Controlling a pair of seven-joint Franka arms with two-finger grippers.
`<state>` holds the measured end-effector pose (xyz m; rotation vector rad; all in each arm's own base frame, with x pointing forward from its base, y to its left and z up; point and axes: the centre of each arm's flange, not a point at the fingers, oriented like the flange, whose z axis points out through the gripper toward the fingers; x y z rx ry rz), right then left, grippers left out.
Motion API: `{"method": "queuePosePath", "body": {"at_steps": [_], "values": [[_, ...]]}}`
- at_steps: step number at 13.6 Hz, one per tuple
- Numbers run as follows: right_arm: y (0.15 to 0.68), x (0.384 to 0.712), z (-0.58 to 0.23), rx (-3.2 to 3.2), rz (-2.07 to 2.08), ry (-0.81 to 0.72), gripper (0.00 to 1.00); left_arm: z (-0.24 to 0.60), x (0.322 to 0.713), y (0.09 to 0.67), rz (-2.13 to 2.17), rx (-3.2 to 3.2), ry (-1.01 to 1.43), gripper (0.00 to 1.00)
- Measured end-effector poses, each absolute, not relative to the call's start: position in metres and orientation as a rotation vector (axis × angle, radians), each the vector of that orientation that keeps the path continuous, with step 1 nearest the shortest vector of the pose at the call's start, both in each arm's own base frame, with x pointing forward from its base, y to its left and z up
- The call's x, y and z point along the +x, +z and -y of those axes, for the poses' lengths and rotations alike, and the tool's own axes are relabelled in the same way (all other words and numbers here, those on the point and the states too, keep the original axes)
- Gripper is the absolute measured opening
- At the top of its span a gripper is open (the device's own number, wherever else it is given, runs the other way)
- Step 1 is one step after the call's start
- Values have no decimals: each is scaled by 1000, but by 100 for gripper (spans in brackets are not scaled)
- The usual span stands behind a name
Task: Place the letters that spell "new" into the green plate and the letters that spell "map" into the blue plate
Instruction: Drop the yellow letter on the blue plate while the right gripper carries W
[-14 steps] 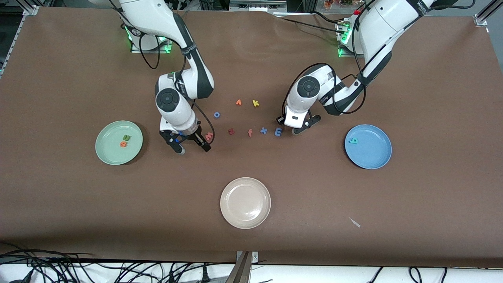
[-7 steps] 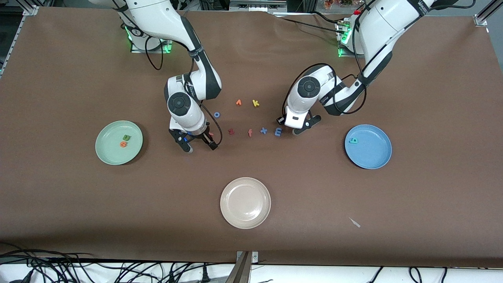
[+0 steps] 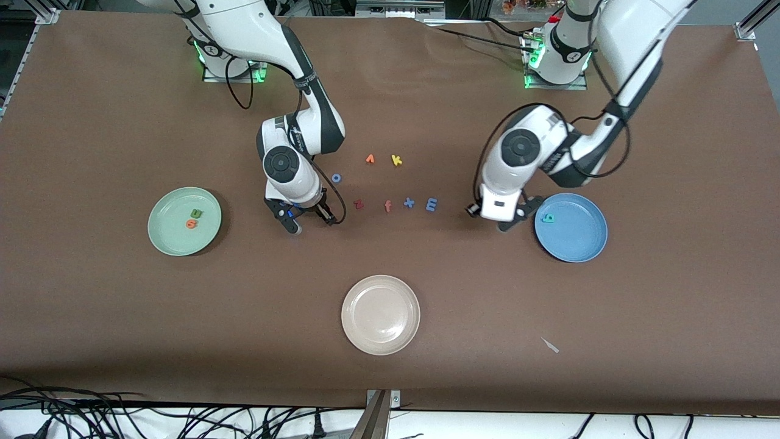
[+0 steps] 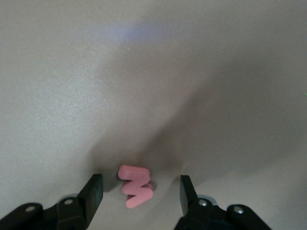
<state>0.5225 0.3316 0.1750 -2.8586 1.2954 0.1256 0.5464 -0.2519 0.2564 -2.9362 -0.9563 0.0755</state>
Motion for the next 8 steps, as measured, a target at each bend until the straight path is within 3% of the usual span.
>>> {"method": "queuePosePath", "body": {"at_steps": [2, 3, 6, 8], "values": [[176, 524, -334, -2854, -1290, 117, 56, 196, 570, 266, 904, -2940, 119, 31], [176, 524, -334, -2855, -1290, 118, 56, 164, 577, 269, 864, -2945, 158, 31], [179, 526, -336, -2852, -1284, 114, 26, 67, 587, 270, 737, -2966, 273, 31], [180, 528, -335, -2868, -1251, 124, 26, 23, 585, 261, 664, -2990, 335, 31]]}}
